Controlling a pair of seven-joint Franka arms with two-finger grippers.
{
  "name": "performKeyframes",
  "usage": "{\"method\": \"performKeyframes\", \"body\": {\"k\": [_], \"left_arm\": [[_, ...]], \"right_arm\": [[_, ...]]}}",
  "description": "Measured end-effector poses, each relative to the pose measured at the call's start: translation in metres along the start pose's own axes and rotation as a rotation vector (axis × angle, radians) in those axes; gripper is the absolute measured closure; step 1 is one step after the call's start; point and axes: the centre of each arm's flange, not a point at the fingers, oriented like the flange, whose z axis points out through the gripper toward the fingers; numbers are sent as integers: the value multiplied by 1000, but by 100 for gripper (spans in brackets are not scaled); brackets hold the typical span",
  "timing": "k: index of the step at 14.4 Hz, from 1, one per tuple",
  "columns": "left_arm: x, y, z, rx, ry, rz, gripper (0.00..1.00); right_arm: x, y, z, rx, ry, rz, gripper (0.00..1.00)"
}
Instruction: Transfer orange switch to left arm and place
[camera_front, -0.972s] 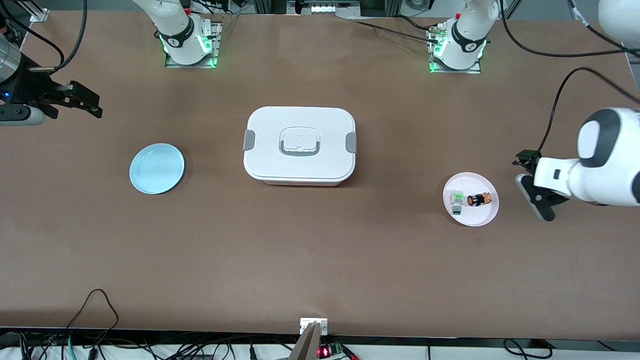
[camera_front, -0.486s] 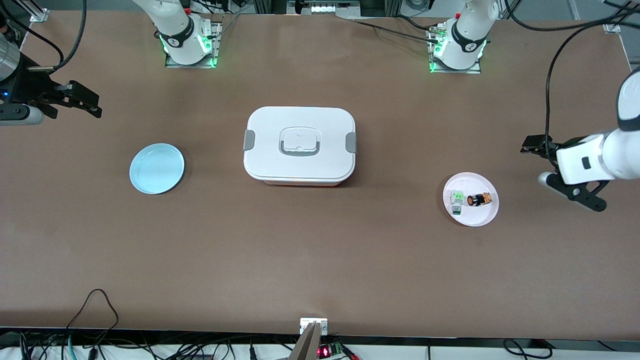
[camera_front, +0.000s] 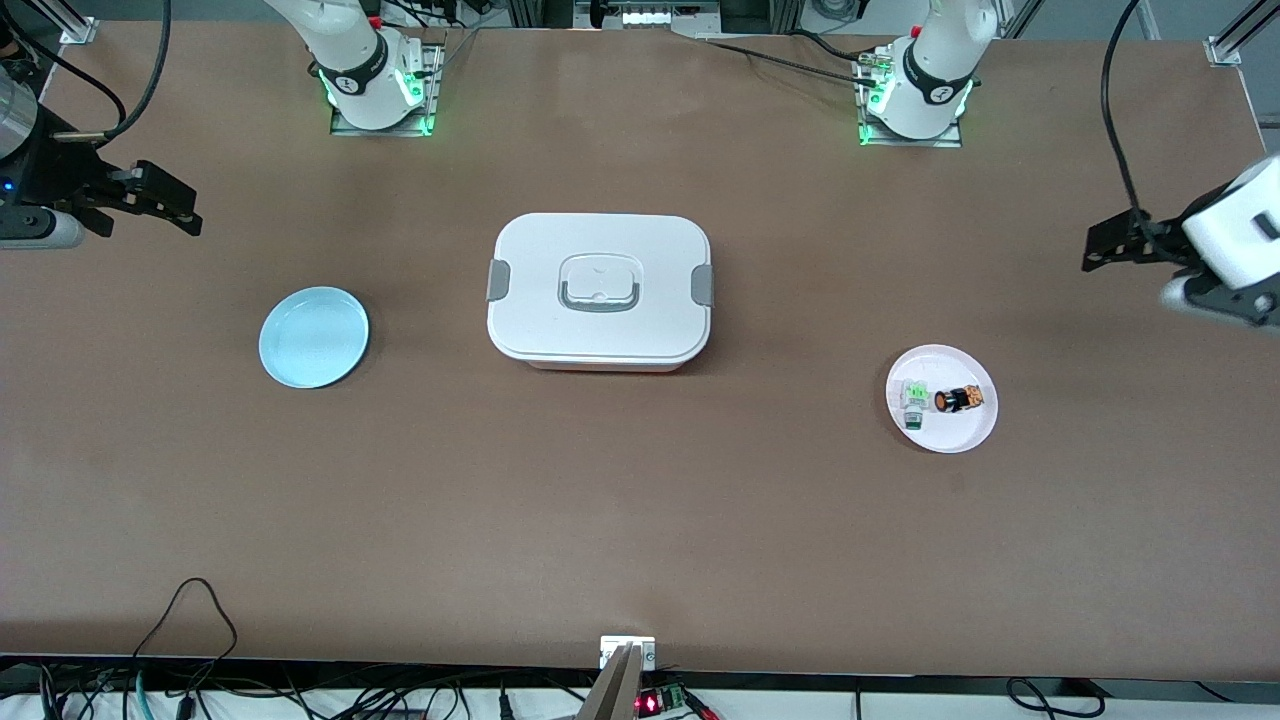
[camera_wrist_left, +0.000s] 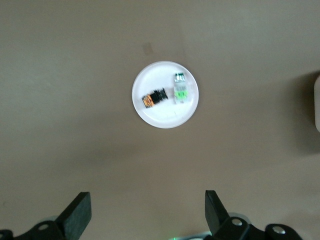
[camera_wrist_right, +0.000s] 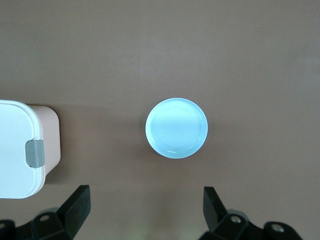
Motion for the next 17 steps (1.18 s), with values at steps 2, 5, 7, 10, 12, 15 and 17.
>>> {"method": "performKeyframes", "body": {"k": [2,5,7,10,12,15,17], "left_arm": [[-16,0,-4,18,53,-9,0],[-26,-1,3,20,53,-24,0],[-27,-6,11,17,43,-34,0],[-29,-3,16,11,9,-30,0],[-29,1,16,9,0,-22,0],[-29,3,16,10,0,-20,0],[-29,2,16,10,0,-20,0]], "right_arm": [[0,0,0,0,1,0,0],[0,0,-1,0,3,0,0],[0,0,-1,0,4,0,0],[0,2,-1,0,4,4,0],[0,5,-3,0,9,9,0],[0,6,-10,1,23,11,0],[0,6,-12,1,25,11,0]]}}
